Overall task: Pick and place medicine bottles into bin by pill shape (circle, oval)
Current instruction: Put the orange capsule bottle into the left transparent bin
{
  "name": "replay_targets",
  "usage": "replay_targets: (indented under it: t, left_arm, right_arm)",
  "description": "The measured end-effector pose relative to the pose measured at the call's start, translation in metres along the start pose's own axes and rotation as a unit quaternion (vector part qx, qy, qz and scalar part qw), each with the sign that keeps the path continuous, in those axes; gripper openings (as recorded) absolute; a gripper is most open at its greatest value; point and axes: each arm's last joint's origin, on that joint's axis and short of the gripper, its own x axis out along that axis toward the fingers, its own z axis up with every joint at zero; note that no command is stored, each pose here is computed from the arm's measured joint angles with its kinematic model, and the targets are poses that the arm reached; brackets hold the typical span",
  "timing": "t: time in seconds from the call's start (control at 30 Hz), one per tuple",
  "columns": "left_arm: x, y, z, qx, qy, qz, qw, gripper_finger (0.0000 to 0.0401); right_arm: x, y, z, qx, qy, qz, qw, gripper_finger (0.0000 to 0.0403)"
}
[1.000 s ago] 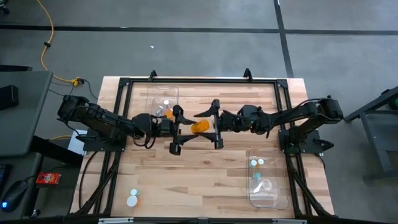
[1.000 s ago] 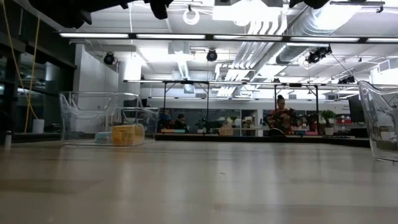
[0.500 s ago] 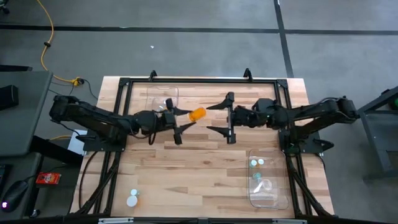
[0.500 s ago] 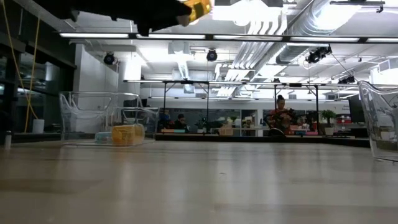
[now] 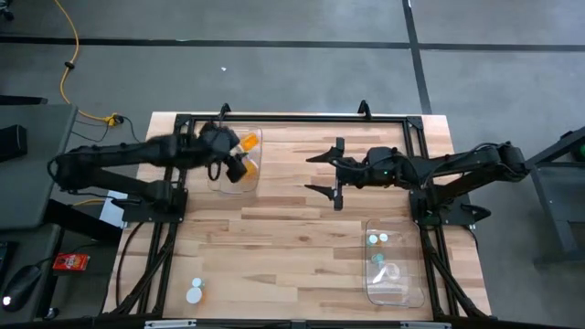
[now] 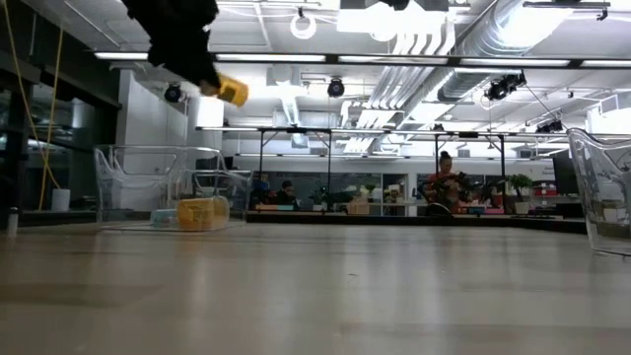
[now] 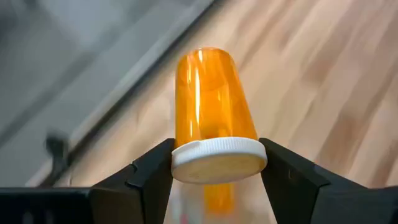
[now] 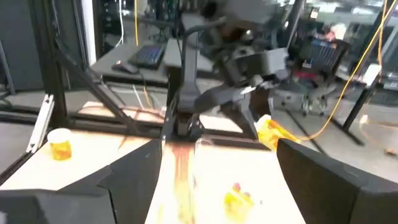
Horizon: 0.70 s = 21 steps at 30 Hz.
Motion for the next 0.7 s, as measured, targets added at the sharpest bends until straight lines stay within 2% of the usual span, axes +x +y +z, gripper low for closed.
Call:
replay_targets:
  t: [0.07,0.13,0.27,0.5,0.7]
  left_arm:
    - [0.006,0.007,-0.001,0.001,0.089,-0.001,0.996,0.0200]
    - [0.017,0.012,-0.002,0.002,0.174,-0.005,0.985,0.0200]
    - [0.047,0.015,-0.013,0.025,0.322,-0.023,0.946,0.0200]
    - [0.090,0.007,-0.020,0.063,0.397,-0.032,0.915,0.0200]
    - [0.111,0.002,-0.028,0.076,0.437,-0.037,0.895,0.0200]
  right_arm:
    - [0.001,0.000,-0.002,0.005,0.008,0.001,1.000,0.0312]
    - [0.003,0.001,-0.004,0.006,0.010,0.002,1.000,0.0312]
    - [0.006,0.002,-0.008,0.004,0.025,0.004,1.000,0.0312]
    - [0.013,0.004,-0.017,0.001,0.046,0.008,0.999,0.0312]
    - [0.021,0.007,-0.027,-0.001,0.066,0.011,0.998,0.0312]
